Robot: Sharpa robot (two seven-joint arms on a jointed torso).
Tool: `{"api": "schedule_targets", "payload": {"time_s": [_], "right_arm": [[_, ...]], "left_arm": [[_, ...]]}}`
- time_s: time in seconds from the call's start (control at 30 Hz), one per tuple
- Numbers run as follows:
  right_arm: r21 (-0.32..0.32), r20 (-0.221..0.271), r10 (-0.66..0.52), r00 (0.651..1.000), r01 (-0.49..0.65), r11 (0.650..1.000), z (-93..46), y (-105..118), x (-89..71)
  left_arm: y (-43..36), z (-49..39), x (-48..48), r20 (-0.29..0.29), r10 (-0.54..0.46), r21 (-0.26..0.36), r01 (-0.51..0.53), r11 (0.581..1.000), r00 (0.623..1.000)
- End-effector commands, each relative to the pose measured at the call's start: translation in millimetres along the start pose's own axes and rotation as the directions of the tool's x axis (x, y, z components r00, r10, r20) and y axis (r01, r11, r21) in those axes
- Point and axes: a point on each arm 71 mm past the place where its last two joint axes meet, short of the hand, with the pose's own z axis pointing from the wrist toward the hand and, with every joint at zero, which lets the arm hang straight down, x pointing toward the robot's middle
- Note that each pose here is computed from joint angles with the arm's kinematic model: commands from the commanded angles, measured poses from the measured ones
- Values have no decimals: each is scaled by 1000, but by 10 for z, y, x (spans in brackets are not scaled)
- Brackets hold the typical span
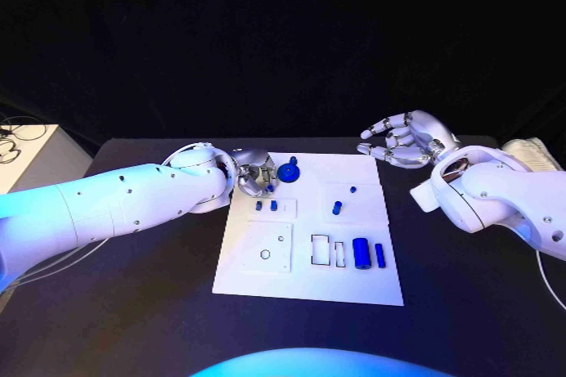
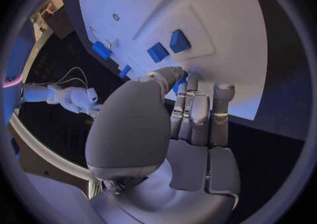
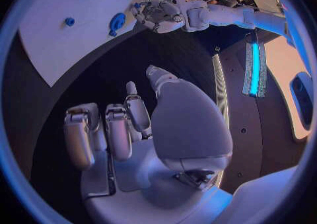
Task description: Assemble the parts on the task board
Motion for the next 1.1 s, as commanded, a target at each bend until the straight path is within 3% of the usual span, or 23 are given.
{"api": "schedule_targets", "payload": {"time_s": [0.03,0.4,0.73,0.93,1.1], "right_arm": [[-14,-13,-4,1000,4,1000,0,10,14],[-10,-11,-4,1000,4,1000,-1,1,4],[-1,-12,-45,999,45,999,4,-45,-34],[-20,-52,-179,982,179,984,21,-98,-61],[-54,-105,-373,922,369,928,35,-138,-38]], "left_arm": [[-3,1,-7,6,0,0,0,1000,1000],[46,-19,-9,-2,1,-16,-1,1000,1000],[165,-97,-48,6,-9,-42,9,999,1000],[276,-192,-151,78,-42,-42,45,998,996],[376,-284,-280,167,-151,-12,155,988,974]]}}
